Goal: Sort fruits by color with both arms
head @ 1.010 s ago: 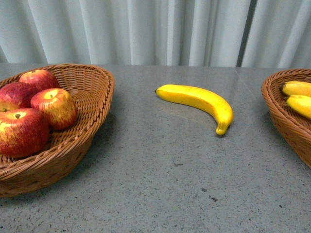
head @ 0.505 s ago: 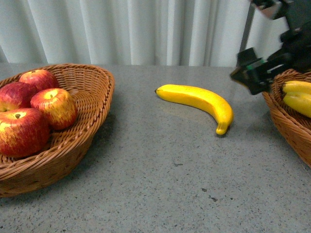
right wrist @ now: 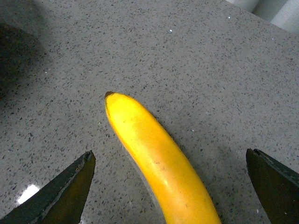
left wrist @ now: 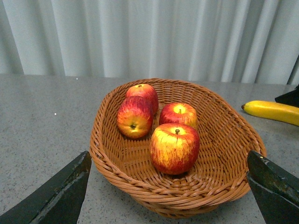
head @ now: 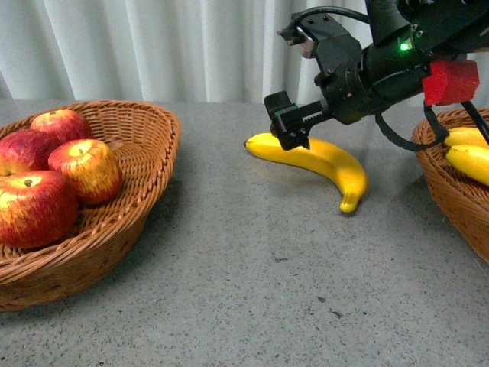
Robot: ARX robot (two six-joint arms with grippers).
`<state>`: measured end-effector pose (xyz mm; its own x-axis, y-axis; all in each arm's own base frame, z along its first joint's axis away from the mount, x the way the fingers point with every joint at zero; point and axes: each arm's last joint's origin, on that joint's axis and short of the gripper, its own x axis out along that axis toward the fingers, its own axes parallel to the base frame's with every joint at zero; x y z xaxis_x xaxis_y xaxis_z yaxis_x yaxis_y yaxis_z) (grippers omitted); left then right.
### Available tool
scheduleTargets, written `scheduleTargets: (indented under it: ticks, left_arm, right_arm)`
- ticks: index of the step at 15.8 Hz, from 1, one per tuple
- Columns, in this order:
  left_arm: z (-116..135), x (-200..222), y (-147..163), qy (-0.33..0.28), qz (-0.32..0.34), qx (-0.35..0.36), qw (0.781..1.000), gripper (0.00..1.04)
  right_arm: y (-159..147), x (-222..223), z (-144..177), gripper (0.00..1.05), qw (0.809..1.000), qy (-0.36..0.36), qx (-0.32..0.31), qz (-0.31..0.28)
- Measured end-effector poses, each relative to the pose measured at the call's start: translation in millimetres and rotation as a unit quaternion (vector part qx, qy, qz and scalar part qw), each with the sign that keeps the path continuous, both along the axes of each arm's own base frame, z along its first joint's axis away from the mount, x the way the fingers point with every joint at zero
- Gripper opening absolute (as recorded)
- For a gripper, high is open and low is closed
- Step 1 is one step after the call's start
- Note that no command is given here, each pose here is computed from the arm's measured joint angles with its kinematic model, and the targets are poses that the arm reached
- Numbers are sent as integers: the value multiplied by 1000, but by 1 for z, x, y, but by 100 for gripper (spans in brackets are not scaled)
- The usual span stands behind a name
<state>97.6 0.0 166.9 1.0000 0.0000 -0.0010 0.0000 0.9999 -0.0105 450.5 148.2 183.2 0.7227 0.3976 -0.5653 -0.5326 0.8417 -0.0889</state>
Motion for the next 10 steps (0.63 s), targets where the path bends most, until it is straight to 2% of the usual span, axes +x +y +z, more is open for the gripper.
scheduleTargets:
  ticks: [10]
  left_arm:
    - [0, 0, 0, 0, 0, 0, 1000, 98]
  right_arm:
    - [6, 11, -13, 98, 998, 37, -47, 6]
